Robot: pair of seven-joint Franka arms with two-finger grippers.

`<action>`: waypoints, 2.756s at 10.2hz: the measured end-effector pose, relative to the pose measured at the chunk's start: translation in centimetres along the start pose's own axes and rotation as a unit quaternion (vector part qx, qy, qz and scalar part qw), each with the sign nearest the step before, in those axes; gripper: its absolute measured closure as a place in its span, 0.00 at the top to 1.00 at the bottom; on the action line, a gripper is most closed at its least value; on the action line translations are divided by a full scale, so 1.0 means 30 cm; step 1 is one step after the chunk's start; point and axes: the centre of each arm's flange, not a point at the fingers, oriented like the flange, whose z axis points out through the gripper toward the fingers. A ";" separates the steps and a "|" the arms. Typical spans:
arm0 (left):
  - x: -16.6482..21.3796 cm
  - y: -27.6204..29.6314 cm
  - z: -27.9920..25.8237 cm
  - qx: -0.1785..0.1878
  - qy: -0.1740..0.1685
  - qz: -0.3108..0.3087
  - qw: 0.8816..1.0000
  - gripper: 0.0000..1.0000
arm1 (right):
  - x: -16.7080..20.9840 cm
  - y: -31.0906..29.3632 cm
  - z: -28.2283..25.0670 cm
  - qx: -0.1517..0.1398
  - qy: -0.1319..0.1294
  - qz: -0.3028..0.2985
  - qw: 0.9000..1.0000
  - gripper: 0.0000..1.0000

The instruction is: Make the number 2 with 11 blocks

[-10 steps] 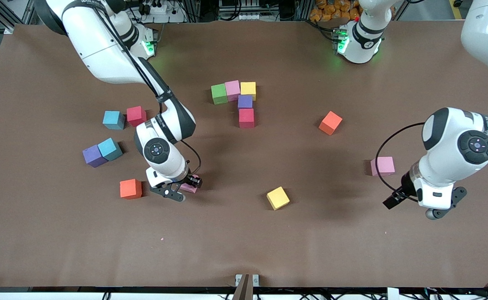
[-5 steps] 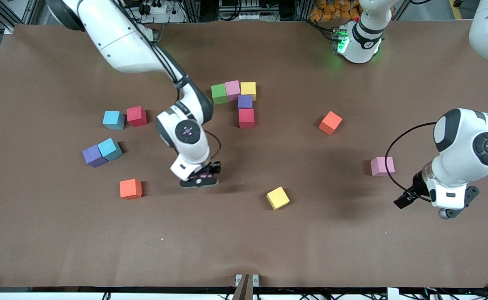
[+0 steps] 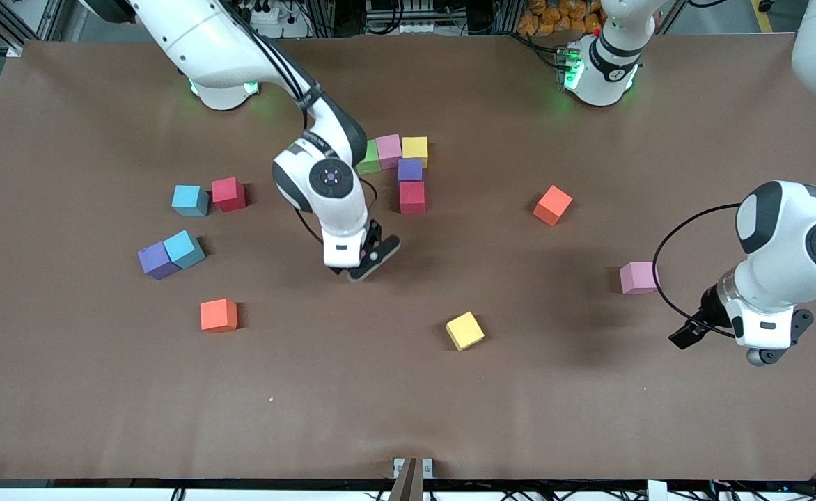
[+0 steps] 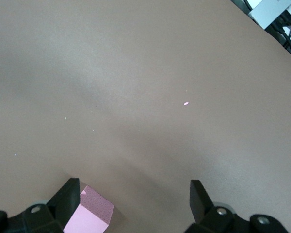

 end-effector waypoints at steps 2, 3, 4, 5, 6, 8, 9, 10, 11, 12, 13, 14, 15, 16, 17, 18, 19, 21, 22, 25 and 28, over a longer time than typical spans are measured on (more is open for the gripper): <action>0.002 -0.002 -0.001 0.000 0.000 -0.001 1.000 1.00 | -0.033 -0.064 -0.001 0.011 -0.006 -0.105 0.994 0.63; 0.007 -0.007 -0.002 0.000 0.001 -0.002 1.000 1.00 | -0.041 -0.110 0.013 0.018 -0.010 -0.157 0.987 0.63; 0.012 -0.016 -0.003 0.002 0.000 -0.004 1.000 1.00 | -0.051 -0.152 0.028 0.024 -0.014 -0.202 0.979 0.63; 0.013 -0.022 -0.005 0.005 -0.002 -0.005 1.000 1.00 | -0.062 -0.189 0.043 0.030 -0.017 -0.239 0.970 0.63; 0.013 -0.022 -0.010 0.006 -0.001 -0.005 1.000 1.00 | -0.073 -0.218 0.058 0.035 -0.021 -0.267 0.963 0.63; 0.009 -0.017 -0.022 0.005 0.001 -0.004 1.000 1.00 | -0.102 -0.274 0.097 0.047 -0.032 -0.296 0.953 0.63; 0.008 -0.015 -0.025 0.005 0.001 -0.004 1.000 1.00 | -0.115 -0.302 0.115 0.053 -0.036 -0.303 0.951 0.63; 0.006 -0.014 -0.026 0.006 0.000 -0.005 1.000 1.00 | -0.120 -0.332 0.131 0.058 -0.034 -0.309 0.949 0.63; 0.003 -0.014 -0.024 0.008 -0.001 -0.006 1.000 1.00 | -0.118 -0.362 0.146 0.063 -0.028 -0.314 0.947 0.63; -0.002 -0.014 -0.020 0.010 -0.004 -0.005 1.000 1.00 | -0.116 -0.385 0.157 0.065 -0.024 -0.319 0.945 0.63; -0.010 -0.016 -0.009 0.013 -0.007 -0.004 1.000 1.00 | -0.115 -0.407 0.162 0.067 -0.023 -0.323 0.944 0.63; -0.024 -0.020 0.011 0.018 -0.015 -0.003 1.000 1.00 | -0.113 -0.424 0.161 0.067 -0.022 -0.327 0.942 0.63; -0.049 -0.032 0.052 0.026 -0.026 0.000 0.999 1.00 | -0.113 -0.436 0.161 0.067 -0.022 -0.330 0.941 0.63; -0.075 -0.052 0.098 0.034 -0.038 0.005 0.999 1.00 | -0.114 -0.439 0.161 0.068 -0.022 -0.331 0.941 0.63; -0.105 -0.074 0.149 0.035 -0.046 0.016 0.998 1.00 | -0.114 -0.439 0.162 0.068 -0.022 -0.331 0.941 0.63; -0.127 -0.113 0.199 0.029 -0.053 0.045 0.997 1.00 | -0.114 -0.440 0.162 0.068 -0.022 -0.331 0.941 0.63; -0.134 -0.176 0.229 0.019 -0.063 0.082 0.994 1.00 | -0.115 -0.442 0.162 0.068 -0.022 -0.331 0.941 0.63; -0.143 -0.260 0.220 0.001 -0.077 0.124 0.989 1.00 | -0.117 -0.455 0.162 0.070 -0.022 -0.334 0.940 0.63; -0.169 -0.256 0.216 -0.001 -0.081 0.137 0.987 1.00 | -0.118 -0.459 0.162 0.070 -0.022 -0.335 0.939 0.63; -0.241 -0.220 0.232 -0.002 -0.091 0.174 0.981 1.00 | -0.119 -0.468 0.162 0.071 -0.021 -0.337 0.939 0.63; -0.244 -0.222 0.236 -0.004 -0.089 0.226 0.970 1.00 | -0.123 -0.471 0.167 0.072 -0.021 -0.337 0.939 0.74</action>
